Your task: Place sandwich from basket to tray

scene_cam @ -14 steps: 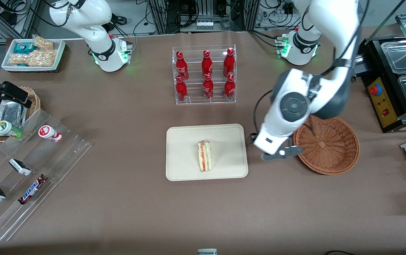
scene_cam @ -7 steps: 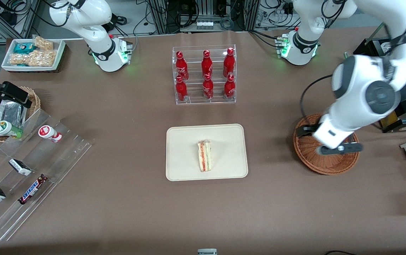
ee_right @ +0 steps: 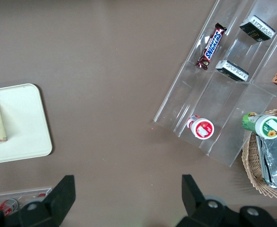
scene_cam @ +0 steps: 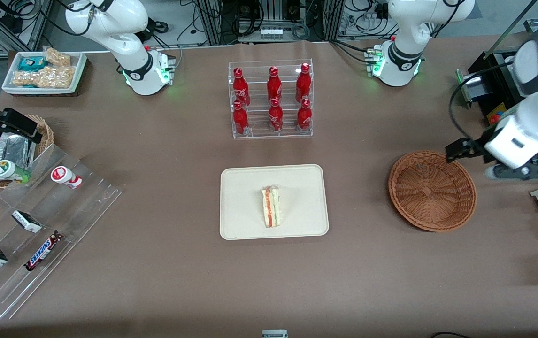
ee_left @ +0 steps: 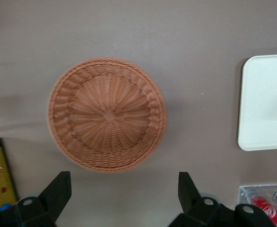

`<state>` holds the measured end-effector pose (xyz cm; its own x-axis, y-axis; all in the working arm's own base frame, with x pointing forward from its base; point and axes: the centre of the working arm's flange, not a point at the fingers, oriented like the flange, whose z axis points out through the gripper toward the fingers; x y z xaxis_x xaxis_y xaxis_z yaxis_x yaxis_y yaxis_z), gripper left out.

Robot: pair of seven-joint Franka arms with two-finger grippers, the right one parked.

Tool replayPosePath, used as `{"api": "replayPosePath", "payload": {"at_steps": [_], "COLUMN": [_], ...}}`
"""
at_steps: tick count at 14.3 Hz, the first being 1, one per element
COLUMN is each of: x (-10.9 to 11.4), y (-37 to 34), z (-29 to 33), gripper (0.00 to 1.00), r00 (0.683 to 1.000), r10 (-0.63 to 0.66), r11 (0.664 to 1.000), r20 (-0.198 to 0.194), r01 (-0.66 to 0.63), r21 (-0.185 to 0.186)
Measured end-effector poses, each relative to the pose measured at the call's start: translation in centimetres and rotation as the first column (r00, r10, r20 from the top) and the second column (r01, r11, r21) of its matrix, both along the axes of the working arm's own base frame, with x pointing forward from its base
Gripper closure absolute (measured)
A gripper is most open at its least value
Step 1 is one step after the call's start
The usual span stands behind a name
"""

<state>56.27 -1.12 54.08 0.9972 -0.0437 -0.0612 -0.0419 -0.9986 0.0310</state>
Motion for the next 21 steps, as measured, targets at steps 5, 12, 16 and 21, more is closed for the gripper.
{"api": "replayPosePath", "payload": {"at_steps": [5,12,16,21], "x": [0.0,0.2,-0.4,-0.1], "y": [3.9,0.9,0.7,-0.7], "z": [4.4,7.5,6.6,5.9], "gripper": [0.0,0.0,0.0,0.0], "r00": [0.995,0.988,0.99,0.986], "r10": [-0.071,-0.129,-0.139,-0.165], "r11": [0.997,0.992,0.99,0.986], "r20": [0.073,0.088,0.006,-0.006], "r01": [0.071,0.129,0.139,0.165], "r21": [-0.001,0.001,-0.011,-0.013]}}
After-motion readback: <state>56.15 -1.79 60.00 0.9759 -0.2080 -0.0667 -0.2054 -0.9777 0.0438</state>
